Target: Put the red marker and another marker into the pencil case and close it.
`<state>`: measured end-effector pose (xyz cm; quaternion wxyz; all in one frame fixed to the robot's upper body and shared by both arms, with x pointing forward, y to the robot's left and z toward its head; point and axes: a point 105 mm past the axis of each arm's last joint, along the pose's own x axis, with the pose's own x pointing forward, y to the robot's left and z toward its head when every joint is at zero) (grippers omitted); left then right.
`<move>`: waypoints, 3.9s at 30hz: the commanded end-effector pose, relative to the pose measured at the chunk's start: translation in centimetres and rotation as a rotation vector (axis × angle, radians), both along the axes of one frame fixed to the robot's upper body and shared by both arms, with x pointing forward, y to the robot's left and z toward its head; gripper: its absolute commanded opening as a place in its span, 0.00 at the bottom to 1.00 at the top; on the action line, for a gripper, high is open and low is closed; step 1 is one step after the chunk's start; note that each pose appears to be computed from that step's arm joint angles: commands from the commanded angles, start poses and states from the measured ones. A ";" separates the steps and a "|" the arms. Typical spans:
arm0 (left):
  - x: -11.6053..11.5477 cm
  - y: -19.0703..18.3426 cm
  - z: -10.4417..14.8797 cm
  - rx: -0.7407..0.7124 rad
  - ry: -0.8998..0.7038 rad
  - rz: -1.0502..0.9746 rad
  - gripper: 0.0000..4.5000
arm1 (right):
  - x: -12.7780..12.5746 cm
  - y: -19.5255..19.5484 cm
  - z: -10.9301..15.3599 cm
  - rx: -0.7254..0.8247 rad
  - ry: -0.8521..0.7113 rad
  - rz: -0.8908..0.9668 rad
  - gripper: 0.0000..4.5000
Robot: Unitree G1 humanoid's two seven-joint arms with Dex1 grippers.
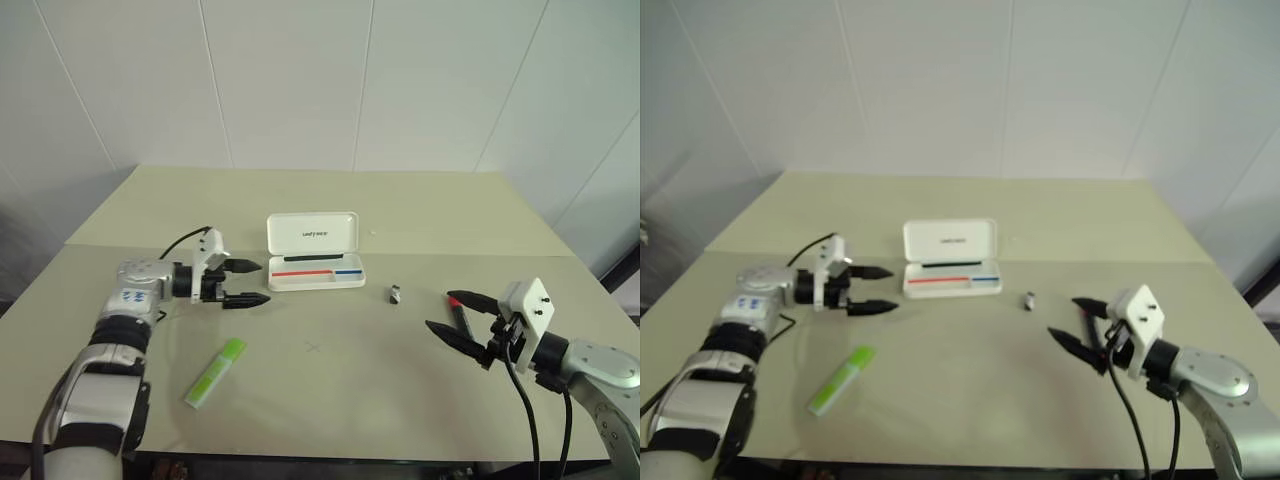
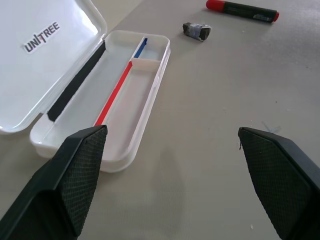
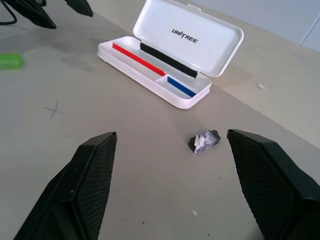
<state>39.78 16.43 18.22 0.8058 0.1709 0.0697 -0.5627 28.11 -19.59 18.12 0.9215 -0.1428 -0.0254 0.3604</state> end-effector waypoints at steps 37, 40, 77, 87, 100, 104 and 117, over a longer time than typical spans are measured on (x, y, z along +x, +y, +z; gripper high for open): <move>3.9 -3.8 -2.4 0.271 -0.103 0.173 0.28 | -2.4 -0.7 1.8 -0.023 -0.076 0.022 1.00; 3.8 -3.9 -2.4 0.269 -0.107 0.164 0.07 | -2.4 -0.7 1.8 -0.024 -0.074 0.020 1.00; -8.4 -6.4 -1.4 0.140 -0.078 -0.361 0.00 | -2.2 -1.1 2.2 -0.048 -0.043 0.086 1.00; -9.0 -8.9 -4.0 0.220 -0.023 -0.344 0.00 | -2.2 -1.3 2.3 -0.055 -0.044 0.077 1.00; -9.1 -9.2 -6.7 0.262 -0.011 -0.277 0.00 | -2.4 -1.3 2.2 -0.055 -0.042 0.053 1.00; -9.4 -9.0 -7.1 0.283 -0.018 -0.282 0.00 | -2.4 -1.4 2.2 -0.057 -0.040 0.051 1.00; -10.8 -9.9 -6.5 0.253 -0.008 -0.297 0.72 | -2.4 -1.4 2.3 -0.058 -0.041 0.058 1.00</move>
